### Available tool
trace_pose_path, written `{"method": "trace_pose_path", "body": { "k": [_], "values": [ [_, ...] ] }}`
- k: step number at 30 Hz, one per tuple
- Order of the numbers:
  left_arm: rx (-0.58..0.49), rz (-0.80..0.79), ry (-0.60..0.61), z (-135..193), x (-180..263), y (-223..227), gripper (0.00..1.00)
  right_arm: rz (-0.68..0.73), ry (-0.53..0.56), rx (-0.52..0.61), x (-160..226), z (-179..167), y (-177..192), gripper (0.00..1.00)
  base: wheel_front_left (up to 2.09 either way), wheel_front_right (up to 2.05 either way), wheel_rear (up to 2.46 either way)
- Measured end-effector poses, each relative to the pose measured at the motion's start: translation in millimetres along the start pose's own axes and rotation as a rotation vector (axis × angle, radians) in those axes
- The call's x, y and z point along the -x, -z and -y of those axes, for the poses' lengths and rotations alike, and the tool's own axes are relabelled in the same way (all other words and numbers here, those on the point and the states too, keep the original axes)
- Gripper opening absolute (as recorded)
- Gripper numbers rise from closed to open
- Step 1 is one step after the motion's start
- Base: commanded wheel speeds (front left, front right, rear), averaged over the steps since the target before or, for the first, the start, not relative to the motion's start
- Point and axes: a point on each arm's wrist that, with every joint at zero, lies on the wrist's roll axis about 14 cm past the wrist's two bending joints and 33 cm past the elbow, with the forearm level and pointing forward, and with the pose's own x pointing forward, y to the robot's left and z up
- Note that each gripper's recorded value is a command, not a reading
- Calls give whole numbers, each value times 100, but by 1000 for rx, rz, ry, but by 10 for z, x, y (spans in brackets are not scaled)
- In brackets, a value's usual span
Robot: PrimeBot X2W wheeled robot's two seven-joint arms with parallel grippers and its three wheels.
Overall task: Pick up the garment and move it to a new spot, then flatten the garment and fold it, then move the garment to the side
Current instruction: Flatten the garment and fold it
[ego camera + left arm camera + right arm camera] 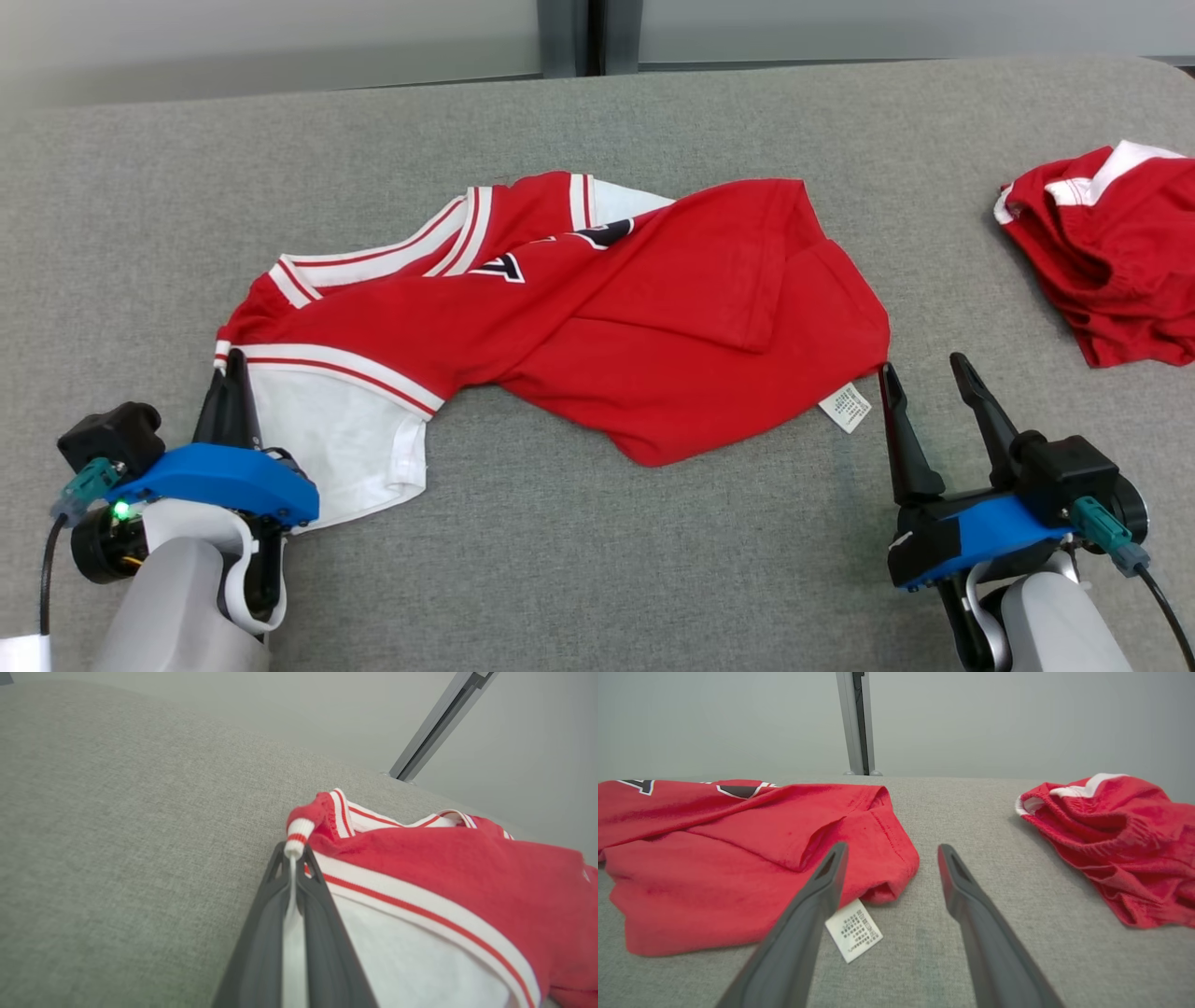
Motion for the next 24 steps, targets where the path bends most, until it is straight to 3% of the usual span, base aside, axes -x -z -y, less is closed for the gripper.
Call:
{"method": "trace_pose_path", "body": {
  "k": [1, 2, 14, 24],
  "values": [
    [2, 1, 1, 3, 6, 6, 49, 3, -1, 0, -1, -3, -9, 100, 0, 0, 0],
    [4, 1, 3, 8, 19, 11, 97, 6, -2, 0, -2, -9, -22, 100, 0, 0, 0],
    [5, 146, 30, 48, 592, -299, 100, 59, -65, -16, 98, -251, -221, 100, 0, 0, 0],
    [5, 160, 21, 90, 1237, -56, 100, 68, -88, -30, 345, -342, -248, 100, 0, 0, 0]
  ]
}}
